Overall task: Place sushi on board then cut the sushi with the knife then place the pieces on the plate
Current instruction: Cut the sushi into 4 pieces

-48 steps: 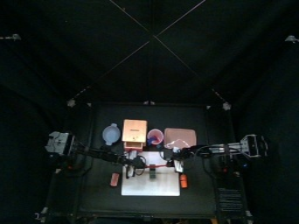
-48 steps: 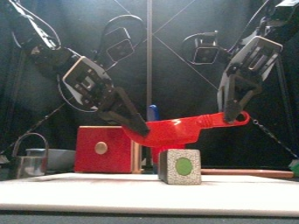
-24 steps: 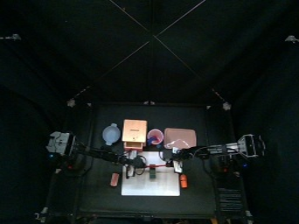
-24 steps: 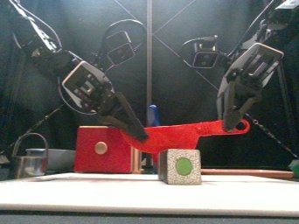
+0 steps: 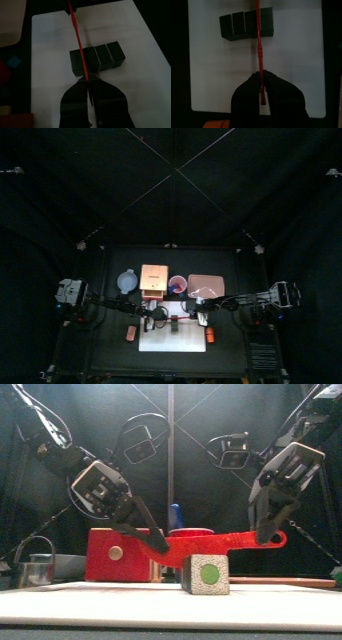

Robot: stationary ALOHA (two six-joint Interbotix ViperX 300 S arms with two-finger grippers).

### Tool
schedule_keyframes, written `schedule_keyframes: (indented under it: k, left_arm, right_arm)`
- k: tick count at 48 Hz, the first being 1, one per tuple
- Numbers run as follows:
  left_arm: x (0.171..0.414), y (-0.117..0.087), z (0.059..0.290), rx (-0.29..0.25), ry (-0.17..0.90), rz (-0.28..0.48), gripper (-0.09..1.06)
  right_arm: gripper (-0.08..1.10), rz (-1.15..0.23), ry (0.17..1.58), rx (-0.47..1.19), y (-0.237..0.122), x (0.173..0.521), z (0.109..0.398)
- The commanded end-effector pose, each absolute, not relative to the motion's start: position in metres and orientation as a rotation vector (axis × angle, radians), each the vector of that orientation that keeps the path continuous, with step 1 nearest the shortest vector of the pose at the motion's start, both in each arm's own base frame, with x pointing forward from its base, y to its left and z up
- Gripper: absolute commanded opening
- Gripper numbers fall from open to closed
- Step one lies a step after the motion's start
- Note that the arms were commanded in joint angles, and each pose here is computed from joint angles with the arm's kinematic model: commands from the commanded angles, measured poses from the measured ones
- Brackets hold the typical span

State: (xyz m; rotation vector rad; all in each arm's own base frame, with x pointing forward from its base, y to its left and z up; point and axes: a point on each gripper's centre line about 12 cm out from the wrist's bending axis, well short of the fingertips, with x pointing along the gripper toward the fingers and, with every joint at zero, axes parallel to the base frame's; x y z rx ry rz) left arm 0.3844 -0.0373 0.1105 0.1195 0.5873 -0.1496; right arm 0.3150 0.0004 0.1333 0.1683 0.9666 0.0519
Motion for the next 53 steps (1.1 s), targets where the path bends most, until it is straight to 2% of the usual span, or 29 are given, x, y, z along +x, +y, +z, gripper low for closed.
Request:
schedule_keyframes:
  k: [1, 9, 16, 24, 35, 45, 53]
  left_arm:
    - [0.396, -0.040, 0.116, 0.131, 0.557, -0.159, 0.31]
    - [0.399, -0.040, 0.111, 0.137, 0.586, -0.158, 0.31]
    - [0.402, -0.037, 0.119, 0.171, 0.637, -0.160, 0.30]
    - [0.403, -0.027, 0.118, 0.202, 0.695, -0.147, 0.29]
    - [0.405, -0.027, 0.125, 0.199, 0.673, -0.146, 0.29]
    - [0.403, -0.030, 0.154, 0.200, 0.601, -0.147, 0.29]
    - [0.399, -0.033, 0.164, 0.197, 0.579, -0.150, 0.29]
  right_arm:
    - [0.23, 0.029, 0.962, 0.168, -0.002, 0.322, 0.125]
    - [0.23, 0.021, 0.965, 0.152, -0.004, 0.329, 0.119]
    - [0.23, 0.031, 0.919, 0.105, -0.008, 0.332, 0.135]
    - [0.23, 0.017, 0.872, 0.076, -0.018, 0.331, 0.153]
    - [0.23, 0.039, 0.855, 0.083, -0.014, 0.330, 0.167]
    - [0.23, 0.069, 0.765, 0.066, -0.007, 0.332, 0.203]
    - [0.23, 0.114, 0.748, 0.082, 0.010, 0.329, 0.211]
